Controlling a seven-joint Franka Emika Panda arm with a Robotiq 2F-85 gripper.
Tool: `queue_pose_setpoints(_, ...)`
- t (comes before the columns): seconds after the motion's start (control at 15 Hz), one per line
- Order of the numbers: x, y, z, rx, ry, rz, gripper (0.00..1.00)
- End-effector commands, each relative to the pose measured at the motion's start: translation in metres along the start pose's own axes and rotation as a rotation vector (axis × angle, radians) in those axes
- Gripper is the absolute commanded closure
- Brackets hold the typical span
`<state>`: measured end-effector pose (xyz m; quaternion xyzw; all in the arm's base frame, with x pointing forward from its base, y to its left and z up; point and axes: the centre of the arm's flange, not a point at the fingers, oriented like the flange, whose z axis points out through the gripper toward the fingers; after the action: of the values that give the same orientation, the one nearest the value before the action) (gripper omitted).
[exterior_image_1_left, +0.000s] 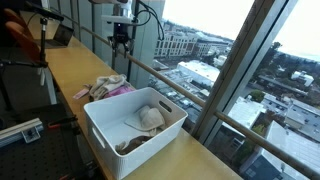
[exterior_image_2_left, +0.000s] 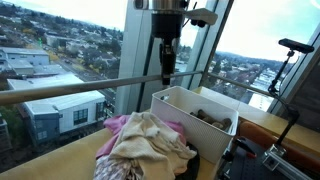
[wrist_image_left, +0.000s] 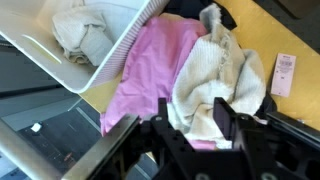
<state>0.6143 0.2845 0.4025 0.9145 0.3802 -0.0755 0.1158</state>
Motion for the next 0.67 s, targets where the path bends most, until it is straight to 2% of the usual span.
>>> queue_pose_setpoints(0.0,-0.042,0.075,-0.015,0.004,0.025,0.094,0.18)
queue_pose_setpoints(0.13,-0.071,0.124,-0.007,0.001,0.024,0.173,0.03)
queue_pose_setpoints(0.2,-0.087,0.149,0.0,0.004,0.019,0.207,0.0)
queue_pose_setpoints(0.4,-0.132,0.218,0.044,0.041,0.002,0.281,0.0)
queue_pose_setpoints(0.6,-0.152,0.255,0.095,0.097,0.027,0.333,0.0)
